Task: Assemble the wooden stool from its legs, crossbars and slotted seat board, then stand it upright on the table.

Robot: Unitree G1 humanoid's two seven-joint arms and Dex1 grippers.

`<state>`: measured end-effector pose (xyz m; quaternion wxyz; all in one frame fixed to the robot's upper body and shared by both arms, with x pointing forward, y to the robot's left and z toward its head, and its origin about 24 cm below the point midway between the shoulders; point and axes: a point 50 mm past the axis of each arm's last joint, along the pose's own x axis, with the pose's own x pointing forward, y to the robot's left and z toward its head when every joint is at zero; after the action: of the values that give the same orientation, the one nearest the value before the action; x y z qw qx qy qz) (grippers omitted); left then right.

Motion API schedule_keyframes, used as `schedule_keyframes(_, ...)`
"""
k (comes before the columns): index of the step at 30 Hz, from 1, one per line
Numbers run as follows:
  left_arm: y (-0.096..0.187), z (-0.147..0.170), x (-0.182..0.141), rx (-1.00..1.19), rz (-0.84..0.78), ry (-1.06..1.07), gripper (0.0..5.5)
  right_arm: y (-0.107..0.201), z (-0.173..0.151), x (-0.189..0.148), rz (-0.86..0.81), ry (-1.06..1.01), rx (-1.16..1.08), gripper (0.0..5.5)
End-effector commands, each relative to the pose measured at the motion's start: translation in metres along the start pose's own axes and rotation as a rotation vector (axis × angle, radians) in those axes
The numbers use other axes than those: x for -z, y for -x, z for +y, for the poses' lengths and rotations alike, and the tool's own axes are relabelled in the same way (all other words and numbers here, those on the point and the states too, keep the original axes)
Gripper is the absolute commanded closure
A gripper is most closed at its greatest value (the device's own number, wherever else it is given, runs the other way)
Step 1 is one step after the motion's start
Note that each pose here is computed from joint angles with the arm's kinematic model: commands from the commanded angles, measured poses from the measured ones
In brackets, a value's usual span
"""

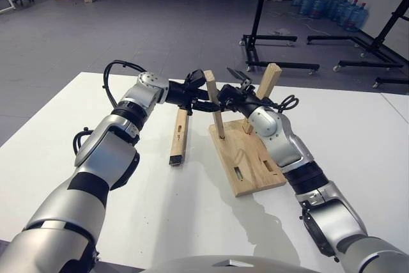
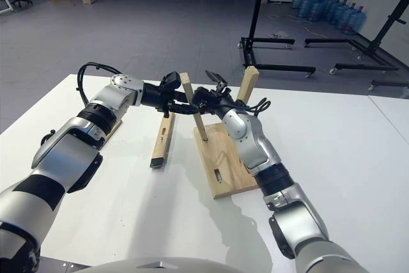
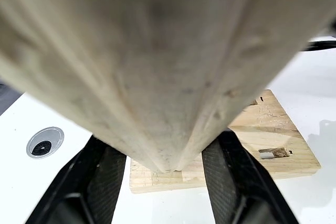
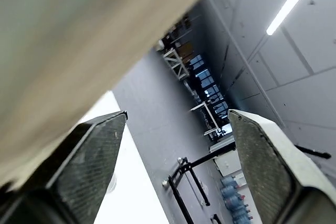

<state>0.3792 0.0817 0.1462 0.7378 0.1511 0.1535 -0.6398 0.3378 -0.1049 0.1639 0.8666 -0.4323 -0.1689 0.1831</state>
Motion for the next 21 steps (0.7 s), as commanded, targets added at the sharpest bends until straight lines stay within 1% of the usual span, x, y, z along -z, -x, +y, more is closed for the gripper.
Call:
schedule_keyframes(1,-0.023,-0.14,0.23,0.453,0.92,0.401,3.49,-0.002,-0.117,-0.081,-0.326,-0.068,0.456,1.93)
schedule_keyframes(3,-0.02,-0.142,0.232,0.461,0.924,0.403,3.49,-0.004,-0.106,-0.076,-0.304,-0.057,0.439,1.93)
schedule_keyframes(4,-0.02,-0.143,0.233,0.465,0.926,0.404,3.49,-0.007,-0.086,-0.062,-0.248,-0.06,0.367,1.93)
schedule_keyframes(5,-0.019,-0.144,0.234,0.47,0.927,0.406,3.49,-0.011,-0.047,-0.037,-0.142,-0.06,0.212,1.93)
schedule_keyframes(6,-0.018,-0.146,0.235,0.476,0.928,0.408,3.49,-0.008,-0.002,-0.008,-0.013,-0.067,0.029,1.93)
schedule_keyframes(7,-0.018,-0.147,0.236,0.483,0.927,0.41,3.49,0.011,0.063,0.033,0.161,-0.026,-0.269,1.93)
schedule_keyframes(8,-0.018,-0.148,0.237,0.491,0.927,0.408,3.49,0.048,0.118,0.071,0.363,-0.025,-0.559,1.93)
schedule_keyframes(9,-0.019,-0.149,0.236,0.499,0.927,0.403,3.49,0.105,0.161,0.104,0.514,0.104,-0.887,1.93)
schedule_keyframes(10,-0.02,-0.149,0.236,0.506,0.925,0.398,3.49,0.164,0.198,0.122,0.625,0.17,-1.118,1.93)
schedule_keyframes(11,-0.021,-0.15,0.235,0.51,0.923,0.394,3.49,0.199,0.215,0.126,0.683,0.165,-1.21,1.93)
schedule_keyframes(12,-0.022,-0.15,0.235,0.508,0.922,0.396,3.49,0.214,0.219,0.125,0.705,0.137,-1.215,1.93)
schedule_keyframes(13,-0.022,-0.15,0.235,0.504,0.923,0.399,3.49,0.214,0.216,0.123,0.712,0.097,-1.171,1.93)
schedule_keyframes(14,-0.022,-0.149,0.236,0.494,0.924,0.407,3.49,0.2,0.204,0.122,0.687,0.089,-1.106,1.93)
schedule_keyframes(16,-0.021,-0.148,0.236,0.479,0.926,0.417,3.49,0.167,0.18,0.117,0.612,0.116,-0.997,1.93)
schedule_keyframes(17,-0.02,-0.148,0.236,0.474,0.929,0.418,3.49,0.144,0.167,0.11,0.561,0.112,-0.911,1.93)
schedule_keyframes(19,-0.02,-0.146,0.235,0.472,0.934,0.413,3.49,0.095,0.137,0.087,0.432,0.084,-0.682,1.93)
schedule_keyframes(21,-0.019,-0.144,0.234,0.472,0.936,0.407,3.49,0.055,0.095,0.056,0.276,0.007,-0.404,1.93)
